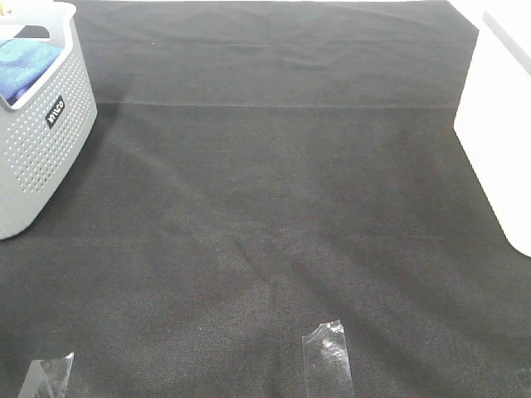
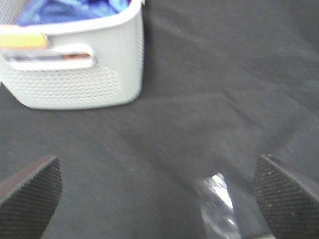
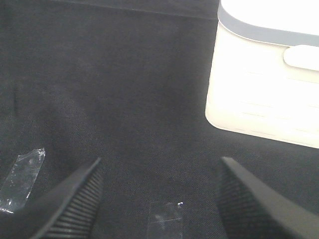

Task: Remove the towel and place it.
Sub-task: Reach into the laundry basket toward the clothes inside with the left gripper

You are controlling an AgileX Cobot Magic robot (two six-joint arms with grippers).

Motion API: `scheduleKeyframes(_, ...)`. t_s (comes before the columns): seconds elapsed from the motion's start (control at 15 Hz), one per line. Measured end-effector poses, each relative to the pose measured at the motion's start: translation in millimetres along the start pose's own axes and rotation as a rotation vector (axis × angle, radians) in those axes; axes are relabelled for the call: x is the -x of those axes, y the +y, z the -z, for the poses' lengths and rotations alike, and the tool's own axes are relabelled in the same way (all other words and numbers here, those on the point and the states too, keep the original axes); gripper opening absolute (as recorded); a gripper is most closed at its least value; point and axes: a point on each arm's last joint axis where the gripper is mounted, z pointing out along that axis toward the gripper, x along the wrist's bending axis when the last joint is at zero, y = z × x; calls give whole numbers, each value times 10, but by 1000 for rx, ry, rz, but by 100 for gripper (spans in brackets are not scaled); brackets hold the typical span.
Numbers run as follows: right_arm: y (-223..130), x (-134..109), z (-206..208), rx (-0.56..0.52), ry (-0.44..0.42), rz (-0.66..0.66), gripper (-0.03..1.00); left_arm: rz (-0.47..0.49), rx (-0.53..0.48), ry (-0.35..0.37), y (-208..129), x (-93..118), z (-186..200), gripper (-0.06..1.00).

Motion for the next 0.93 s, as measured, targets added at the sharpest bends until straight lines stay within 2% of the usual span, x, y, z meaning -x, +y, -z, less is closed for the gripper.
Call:
scheduleKeyframes(0.13,0,0,0,0,0,0,66,-51,32,41,438,-92,-116,99)
scheduleKeyframes(0.27,0,0,0,0,0,0,66,-167,3,36,865,-159,-331,99)
scheduleKeyframes(0.47,0,0,0,0,0,0,66,-341,-142,-42,1462,-244,-861,99)
scheduleKeyframes(0.53,0,0,0,0,0,0,66,-461,-254,-103,1767,-310,-1252,99)
scheduleKeyframes(0.6,0,0,0,0,0,0,66,-461,-254,-103,1767,-310,-1252,99)
scheduleKeyframes(0.67,0,0,0,0,0,0,66,-501,-289,-125,1894,-346,-1484,99)
scheduleKeyframes(0.73,0,0,0,0,0,0,66,-562,-314,-141,2123,-418,-1903,99)
scheduleKeyframes(0.8,0,0,0,0,0,0,66,-608,-346,-148,2168,-458,-2109,99)
scheduleKeyframes(0.87,0,0,0,0,0,0,66,-608,-346,-148,2168,-458,-2109,99)
scheduleKeyframes(0.93,0,0,0,0,0,0,66,-664,-371,-142,2195,-506,-2306,99)
